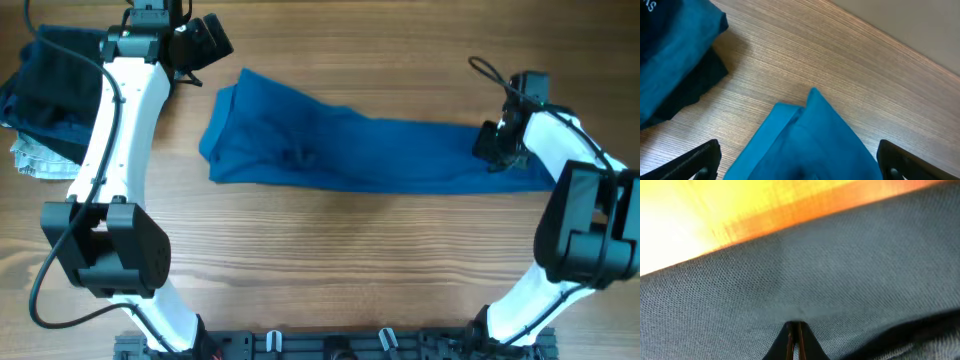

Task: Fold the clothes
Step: 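Pull the shirt's right end rightward with the right gripper to straighten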

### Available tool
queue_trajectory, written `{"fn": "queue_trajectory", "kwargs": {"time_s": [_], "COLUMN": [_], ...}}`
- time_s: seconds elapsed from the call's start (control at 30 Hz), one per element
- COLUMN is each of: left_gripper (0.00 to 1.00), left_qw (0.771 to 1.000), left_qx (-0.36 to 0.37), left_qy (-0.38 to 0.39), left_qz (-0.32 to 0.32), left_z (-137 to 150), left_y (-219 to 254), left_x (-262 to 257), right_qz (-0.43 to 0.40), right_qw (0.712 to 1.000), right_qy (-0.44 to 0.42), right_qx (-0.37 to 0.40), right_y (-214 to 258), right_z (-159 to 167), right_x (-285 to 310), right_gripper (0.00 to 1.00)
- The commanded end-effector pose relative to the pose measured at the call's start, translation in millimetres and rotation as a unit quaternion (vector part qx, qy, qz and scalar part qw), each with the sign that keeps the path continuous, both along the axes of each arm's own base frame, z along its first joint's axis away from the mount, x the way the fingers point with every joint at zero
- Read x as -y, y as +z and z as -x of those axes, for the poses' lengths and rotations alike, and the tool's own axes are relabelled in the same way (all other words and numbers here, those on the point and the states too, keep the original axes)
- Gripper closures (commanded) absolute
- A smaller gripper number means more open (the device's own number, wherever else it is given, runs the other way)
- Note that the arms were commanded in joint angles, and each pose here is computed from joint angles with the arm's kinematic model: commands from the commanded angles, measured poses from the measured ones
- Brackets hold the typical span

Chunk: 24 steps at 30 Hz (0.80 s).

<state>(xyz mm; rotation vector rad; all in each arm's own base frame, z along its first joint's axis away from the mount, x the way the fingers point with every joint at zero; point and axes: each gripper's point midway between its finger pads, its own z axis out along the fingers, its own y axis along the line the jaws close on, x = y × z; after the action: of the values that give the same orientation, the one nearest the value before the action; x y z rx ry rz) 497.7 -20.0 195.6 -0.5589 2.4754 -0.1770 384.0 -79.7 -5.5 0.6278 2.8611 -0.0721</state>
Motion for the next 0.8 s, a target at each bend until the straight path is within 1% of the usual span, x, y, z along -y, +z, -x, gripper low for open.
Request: {"fn": "queue_trajectory", "kwargs": {"time_s": [0.0,0.1,0.13,0.23,0.3,0.37,0.53,0.63,0.77], "left_gripper": [0.00,0.00,0.00,0.00,0.00,0.00,0.00,0.00,0.00], "left_qw": [1.000,1.000,1.000,1.000,1.000,1.000,1.000,1.000,1.000], "left_qx": [0.005,0.005,0.005,0.005,0.005,0.005,0.005,0.005,0.005], "left_qy": [0.005,0.005,0.005,0.005,0.005,0.005,0.005,0.005,0.005], "left_qz": [-0.001,-0.001,-0.001,-0.001,-0.001,-0.001,-0.001,-0.001,-0.001], "left_z": [-1,-1,-1,-1,-1,-1,-1,-1,-1], "left_y": [3,3,3,3,3,3,3,3,3], "left_x": [-1,-2,-2,-2,-1,-2,-2,-2,-2], "right_qz": [-0.011,-0.018,-0.017,0.021,0.046,0.066,0.056,0.055,0.027], "right_qw": [0.998,0.997,0.996,0.992,0.987,0.982,0.977,0.978,0.988], "right_qy": [0.045,0.044,0.043,0.033,0.022,-0.010,-0.036,-0.054,-0.055], "right_qx": [-0.047,-0.055,-0.076,-0.118,-0.152,-0.176,-0.204,-0.192,-0.140], "right_y": [-56,-38,-29,-19,-15,-12,-4,6,1], "right_z": [7,-2,3,19,36,50,66,59,34], "right_x": [-3,-3,-2,15,30,44,52,54,47], "right_gripper": [0.95,0.96,0.95,0.95,0.94,0.94,0.96,0.95,0.94]}}
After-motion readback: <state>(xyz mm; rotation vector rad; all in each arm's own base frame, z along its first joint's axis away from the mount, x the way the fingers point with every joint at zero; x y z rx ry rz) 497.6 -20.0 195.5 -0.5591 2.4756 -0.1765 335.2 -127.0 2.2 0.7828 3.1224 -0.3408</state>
